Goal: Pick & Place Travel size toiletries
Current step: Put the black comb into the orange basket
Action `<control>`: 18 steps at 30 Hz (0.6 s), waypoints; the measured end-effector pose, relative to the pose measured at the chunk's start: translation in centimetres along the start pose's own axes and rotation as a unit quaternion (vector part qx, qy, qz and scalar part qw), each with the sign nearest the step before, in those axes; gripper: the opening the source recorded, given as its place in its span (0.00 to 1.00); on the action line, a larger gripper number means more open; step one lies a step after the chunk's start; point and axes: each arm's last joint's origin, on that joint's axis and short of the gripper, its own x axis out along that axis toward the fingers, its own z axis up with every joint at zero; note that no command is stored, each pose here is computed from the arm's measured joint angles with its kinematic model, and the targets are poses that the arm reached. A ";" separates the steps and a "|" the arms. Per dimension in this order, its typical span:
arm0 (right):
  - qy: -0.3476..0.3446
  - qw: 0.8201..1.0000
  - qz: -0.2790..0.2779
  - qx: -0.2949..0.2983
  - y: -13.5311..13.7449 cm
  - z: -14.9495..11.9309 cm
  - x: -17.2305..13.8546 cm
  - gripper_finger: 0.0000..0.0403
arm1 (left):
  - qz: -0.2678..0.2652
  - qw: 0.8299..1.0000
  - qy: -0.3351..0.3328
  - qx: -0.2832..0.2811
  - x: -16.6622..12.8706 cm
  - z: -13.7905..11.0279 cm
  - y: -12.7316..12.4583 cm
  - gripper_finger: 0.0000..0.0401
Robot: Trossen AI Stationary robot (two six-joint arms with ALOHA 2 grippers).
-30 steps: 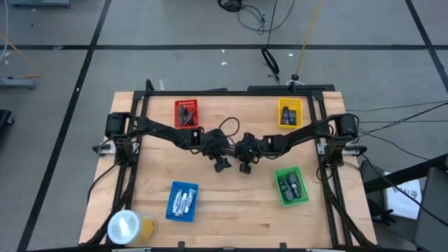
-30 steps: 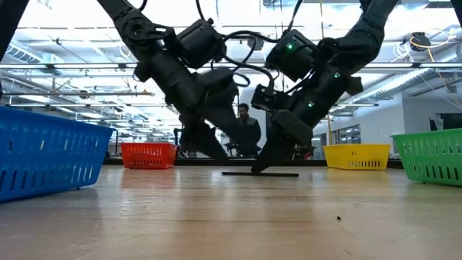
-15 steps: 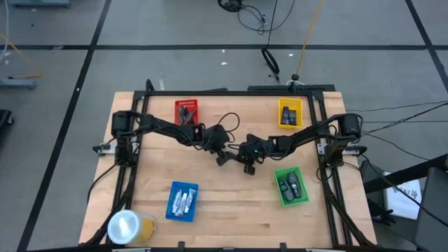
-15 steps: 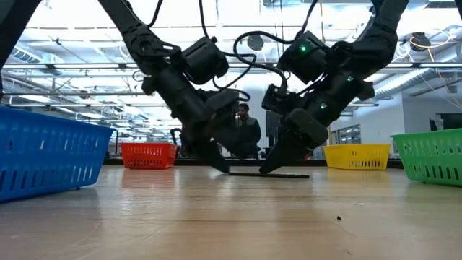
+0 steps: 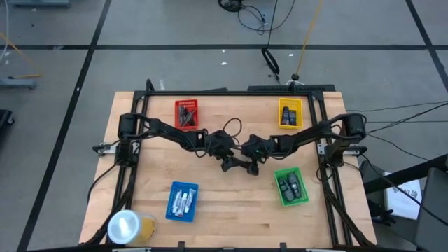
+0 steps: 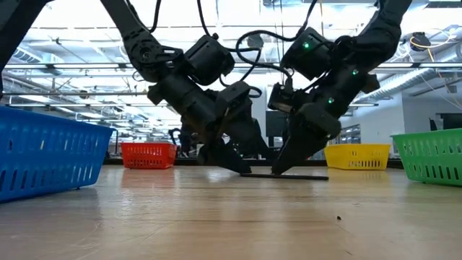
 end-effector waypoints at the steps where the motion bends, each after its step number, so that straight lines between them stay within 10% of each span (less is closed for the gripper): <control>1: -0.001 1.000 0.002 -0.001 0.2 0.1 -0.3 0.71 | 0.002 1.000 0.003 -0.001 0.0 -0.1 0.0 0.87; 18: 0.025 0.997 -0.070 -0.016 3.0 -2.0 1.9 0.78 | -0.037 0.998 -0.041 0.017 0.1 0.8 -0.3 0.87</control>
